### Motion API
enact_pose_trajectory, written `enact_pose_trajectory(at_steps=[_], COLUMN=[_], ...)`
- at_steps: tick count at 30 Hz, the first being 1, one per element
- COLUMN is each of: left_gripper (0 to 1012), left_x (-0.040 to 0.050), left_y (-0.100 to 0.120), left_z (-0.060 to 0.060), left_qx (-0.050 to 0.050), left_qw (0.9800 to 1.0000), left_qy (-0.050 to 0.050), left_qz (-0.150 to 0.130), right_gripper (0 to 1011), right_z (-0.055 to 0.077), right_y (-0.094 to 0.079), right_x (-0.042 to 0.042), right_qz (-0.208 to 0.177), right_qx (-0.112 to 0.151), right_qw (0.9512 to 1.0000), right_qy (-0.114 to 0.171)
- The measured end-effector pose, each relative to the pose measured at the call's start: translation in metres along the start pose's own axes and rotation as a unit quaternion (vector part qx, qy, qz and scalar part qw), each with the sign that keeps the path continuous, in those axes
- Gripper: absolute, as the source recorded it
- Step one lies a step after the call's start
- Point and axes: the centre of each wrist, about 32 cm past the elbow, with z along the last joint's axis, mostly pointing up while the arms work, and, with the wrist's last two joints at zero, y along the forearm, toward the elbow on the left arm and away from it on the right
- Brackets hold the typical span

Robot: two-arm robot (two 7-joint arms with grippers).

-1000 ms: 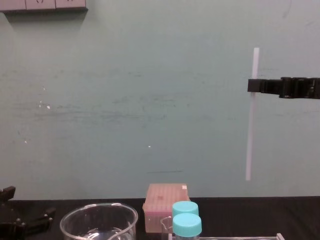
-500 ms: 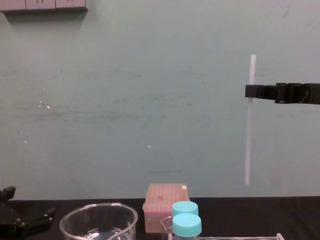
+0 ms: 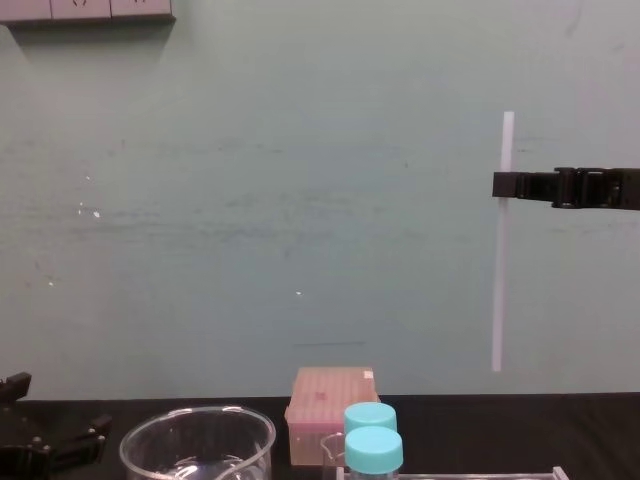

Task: Pick up the stirring rod with one hand, then place it down.

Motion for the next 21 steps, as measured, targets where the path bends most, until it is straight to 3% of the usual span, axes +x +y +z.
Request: enact_pose_trajectory(at_steps=[21], left_gripper=[1005], left_x=[0.0000], left_y=[0.0000], left_z=[0.0000], left_qx=[0.000], left_qw=[1.0000], left_qy=[0.000], left_qz=[0.000], right_gripper=[61], right_z=[-0.0001], right_y=[0.0000], right_x=[-0.0003], right_qz=[0.001], right_qx=[0.001], right_qw=[1.0000], right_qy=[-0.001])
